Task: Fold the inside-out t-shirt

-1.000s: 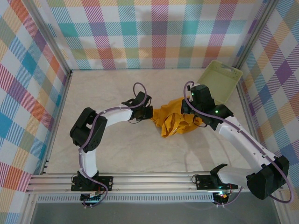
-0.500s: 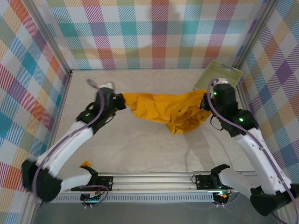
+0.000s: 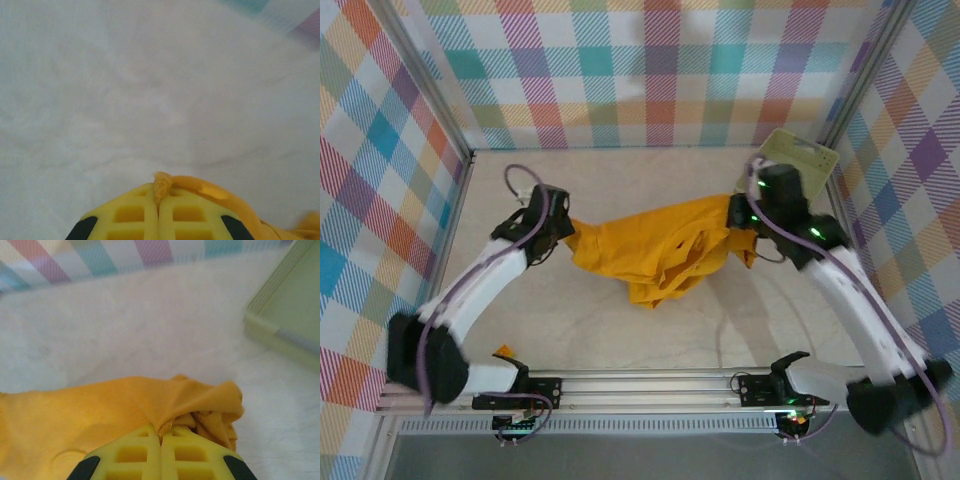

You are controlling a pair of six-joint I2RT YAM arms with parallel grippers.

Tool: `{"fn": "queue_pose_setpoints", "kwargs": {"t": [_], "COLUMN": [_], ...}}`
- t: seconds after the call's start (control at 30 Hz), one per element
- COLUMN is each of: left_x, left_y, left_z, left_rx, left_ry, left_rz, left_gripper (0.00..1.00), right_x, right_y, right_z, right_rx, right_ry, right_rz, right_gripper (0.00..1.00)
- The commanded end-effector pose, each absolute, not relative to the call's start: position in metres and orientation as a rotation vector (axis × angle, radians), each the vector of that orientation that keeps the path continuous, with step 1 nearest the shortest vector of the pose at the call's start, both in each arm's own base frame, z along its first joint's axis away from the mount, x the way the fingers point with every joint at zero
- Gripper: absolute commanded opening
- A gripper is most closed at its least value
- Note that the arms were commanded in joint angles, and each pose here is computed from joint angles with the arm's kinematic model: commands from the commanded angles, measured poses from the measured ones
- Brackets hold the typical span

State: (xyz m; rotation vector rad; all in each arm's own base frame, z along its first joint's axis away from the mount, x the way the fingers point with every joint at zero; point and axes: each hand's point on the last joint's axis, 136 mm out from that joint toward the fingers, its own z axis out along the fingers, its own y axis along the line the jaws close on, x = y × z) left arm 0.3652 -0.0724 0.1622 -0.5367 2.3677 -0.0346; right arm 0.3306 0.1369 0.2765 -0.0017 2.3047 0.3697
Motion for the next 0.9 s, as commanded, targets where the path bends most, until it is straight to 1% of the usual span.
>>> {"fn": "queue_pose_setpoints", "kwargs": {"t": [0.0,0.03,0.07,0.13,0.17,0.23,0.33,0.43,0.5,0.63,0.77,0.83,0.87], "left_x": [0.36,0.364,0.365,0.365,0.363,0.357,0.34,0.316,0.302,0.287,0.282,0.282,0.282], "left_y": [-0.067,-0.069,-0.07,-0.069,-0.07,-0.082,-0.121,-0.167,-0.186,-0.204,-0.212,-0.212,-0.211], "left_z": [0.121,0.114,0.11,0.113,0.12,0.135,0.146,0.13,0.117,0.088,0.067,0.06,0.056], "left_rx": [-0.541,-0.527,-0.521,-0.51,-0.487,-0.392,-0.172,0.034,0.121,0.189,0.206,0.197,0.195], "left_ry": [2.573,2.598,2.607,2.583,2.555,2.507,2.467,2.49,2.501,2.572,2.618,2.631,2.639], "left_rz": [0.072,0.086,0.09,0.102,0.117,0.137,0.096,-0.074,-0.135,-0.204,-0.227,-0.216,-0.204], "left_gripper": [0.0,0.05,0.26,0.58,0.66,0.76,0.84,0.86,0.86,0.86,0.87,0.85,0.82], "right_x": [0.357,0.367,0.377,0.393,0.401,0.412,0.423,0.427,0.427,0.427,0.427,0.427,0.427], "right_y": [0.166,0.173,0.177,0.184,0.186,0.187,0.185,0.182,0.182,0.179,0.176,0.175,0.173], "right_z": [0.226,0.217,0.207,0.196,0.188,0.18,0.178,0.178,0.177,0.176,0.172,0.171,0.17], "right_rx": [0.022,0.018,0.03,0.032,0.038,0.041,0.037,0.039,0.033,0.033,0.041,0.046,0.052], "right_ry": [2.465,2.492,2.516,2.544,2.563,2.577,2.573,2.568,2.567,2.566,2.573,2.574,2.575], "right_rz": [0.444,0.446,0.441,0.429,0.411,0.373,0.327,0.314,0.312,0.308,0.303,0.299,0.298], "right_gripper": [0.0,0.0,0.0,0.0,0.0,0.0,0.0,0.02,0.03,0.05,0.05,0.06,0.06]}}
